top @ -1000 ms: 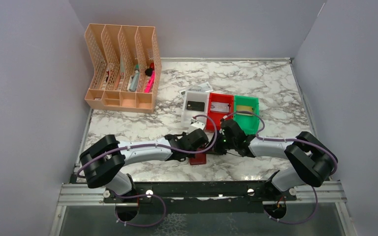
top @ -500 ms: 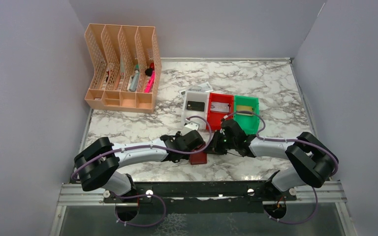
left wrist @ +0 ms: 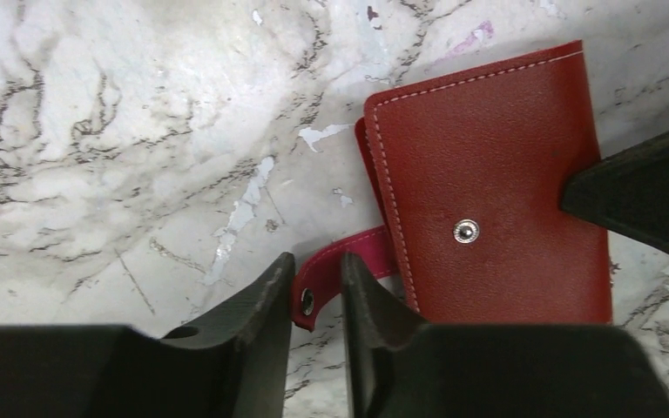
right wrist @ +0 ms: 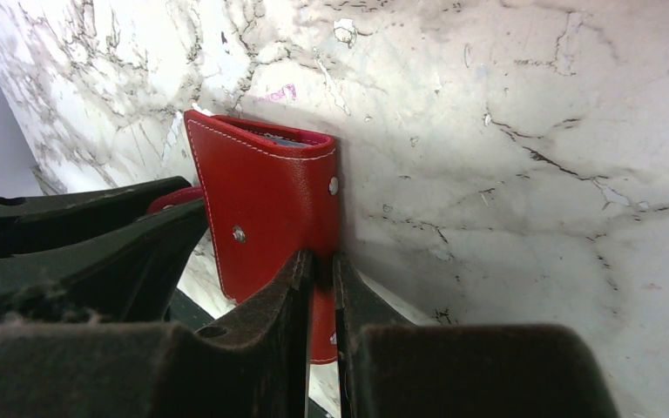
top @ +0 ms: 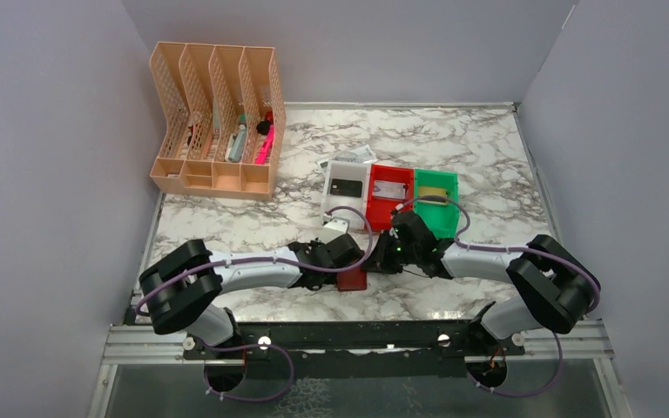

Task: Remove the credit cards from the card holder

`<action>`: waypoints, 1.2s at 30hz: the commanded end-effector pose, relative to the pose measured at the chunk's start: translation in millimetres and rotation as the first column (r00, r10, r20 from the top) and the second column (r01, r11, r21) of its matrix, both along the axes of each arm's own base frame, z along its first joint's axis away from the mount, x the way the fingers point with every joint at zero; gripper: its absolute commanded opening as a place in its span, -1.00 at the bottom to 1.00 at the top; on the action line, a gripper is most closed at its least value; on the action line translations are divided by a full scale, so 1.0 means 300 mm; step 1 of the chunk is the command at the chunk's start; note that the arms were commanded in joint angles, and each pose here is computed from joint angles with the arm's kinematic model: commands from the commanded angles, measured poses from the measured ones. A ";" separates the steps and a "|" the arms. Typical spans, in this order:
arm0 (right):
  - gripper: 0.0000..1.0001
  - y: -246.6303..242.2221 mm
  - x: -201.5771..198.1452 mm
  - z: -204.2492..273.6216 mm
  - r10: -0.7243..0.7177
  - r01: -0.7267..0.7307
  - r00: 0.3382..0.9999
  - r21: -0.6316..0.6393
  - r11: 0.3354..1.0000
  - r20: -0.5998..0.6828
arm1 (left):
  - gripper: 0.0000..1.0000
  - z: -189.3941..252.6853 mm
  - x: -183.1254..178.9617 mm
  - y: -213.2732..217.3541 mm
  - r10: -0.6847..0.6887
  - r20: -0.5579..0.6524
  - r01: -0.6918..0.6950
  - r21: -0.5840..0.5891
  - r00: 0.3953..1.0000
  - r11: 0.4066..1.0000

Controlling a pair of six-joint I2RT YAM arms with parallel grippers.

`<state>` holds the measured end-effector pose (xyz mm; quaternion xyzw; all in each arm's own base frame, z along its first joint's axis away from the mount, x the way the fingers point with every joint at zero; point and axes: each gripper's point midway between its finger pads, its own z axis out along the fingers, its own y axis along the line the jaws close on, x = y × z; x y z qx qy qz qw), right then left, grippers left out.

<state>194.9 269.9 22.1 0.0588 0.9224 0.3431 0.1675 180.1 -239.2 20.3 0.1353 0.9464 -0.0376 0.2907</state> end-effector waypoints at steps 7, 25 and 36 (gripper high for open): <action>-0.63 -0.018 -0.006 0.025 0.013 -0.013 0.999 0.000 1.000 0.035 | -1.00 0.048 0.025 -0.049 0.003 0.057 0.003 -0.106 0.998 0.994; 0.01 -0.130 0.042 0.182 -0.082 0.100 0.978 -0.085 0.991 0.194 | -1.00 0.346 -0.052 -0.228 -0.312 0.158 0.349 -0.371 0.937 0.860; 0.37 -0.188 0.022 0.246 -0.149 0.160 0.950 -0.016 0.987 0.276 | -1.00 0.402 -0.090 -0.352 -0.421 0.180 0.455 -0.443 0.889 0.773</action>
